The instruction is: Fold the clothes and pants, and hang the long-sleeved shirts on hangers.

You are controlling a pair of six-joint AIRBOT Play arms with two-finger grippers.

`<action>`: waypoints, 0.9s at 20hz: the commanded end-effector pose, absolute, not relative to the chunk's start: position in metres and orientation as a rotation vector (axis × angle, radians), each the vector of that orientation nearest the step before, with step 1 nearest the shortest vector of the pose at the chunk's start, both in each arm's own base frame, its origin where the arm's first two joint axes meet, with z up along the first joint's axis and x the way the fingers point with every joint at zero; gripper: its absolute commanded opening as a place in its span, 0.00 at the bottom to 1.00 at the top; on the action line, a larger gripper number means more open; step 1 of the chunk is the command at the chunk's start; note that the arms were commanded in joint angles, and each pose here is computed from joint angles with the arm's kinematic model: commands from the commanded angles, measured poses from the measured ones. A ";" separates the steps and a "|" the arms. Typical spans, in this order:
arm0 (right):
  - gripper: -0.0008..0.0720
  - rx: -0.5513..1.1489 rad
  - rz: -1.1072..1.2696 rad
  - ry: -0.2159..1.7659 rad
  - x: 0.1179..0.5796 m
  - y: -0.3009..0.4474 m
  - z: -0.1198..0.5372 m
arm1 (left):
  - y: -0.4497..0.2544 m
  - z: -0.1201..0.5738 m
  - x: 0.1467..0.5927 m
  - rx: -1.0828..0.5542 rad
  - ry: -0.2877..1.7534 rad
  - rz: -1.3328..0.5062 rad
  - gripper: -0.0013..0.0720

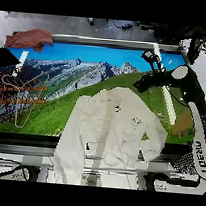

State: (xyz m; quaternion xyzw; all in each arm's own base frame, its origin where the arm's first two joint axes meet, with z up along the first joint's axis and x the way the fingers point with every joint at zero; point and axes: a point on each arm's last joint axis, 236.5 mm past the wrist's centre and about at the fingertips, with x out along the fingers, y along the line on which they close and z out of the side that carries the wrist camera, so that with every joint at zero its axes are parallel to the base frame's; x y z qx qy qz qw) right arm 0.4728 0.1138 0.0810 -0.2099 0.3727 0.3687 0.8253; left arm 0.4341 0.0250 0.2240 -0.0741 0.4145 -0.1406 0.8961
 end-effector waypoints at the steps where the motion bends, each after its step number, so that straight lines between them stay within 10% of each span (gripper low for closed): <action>1: 0.42 -0.446 0.785 0.792 0.473 0.114 0.081 | 0.025 0.225 0.434 -0.152 0.858 -0.291 0.49; 18: 0.43 -0.417 0.765 0.789 0.476 0.115 0.083 | 0.027 0.221 0.443 -0.196 0.852 -0.273 0.50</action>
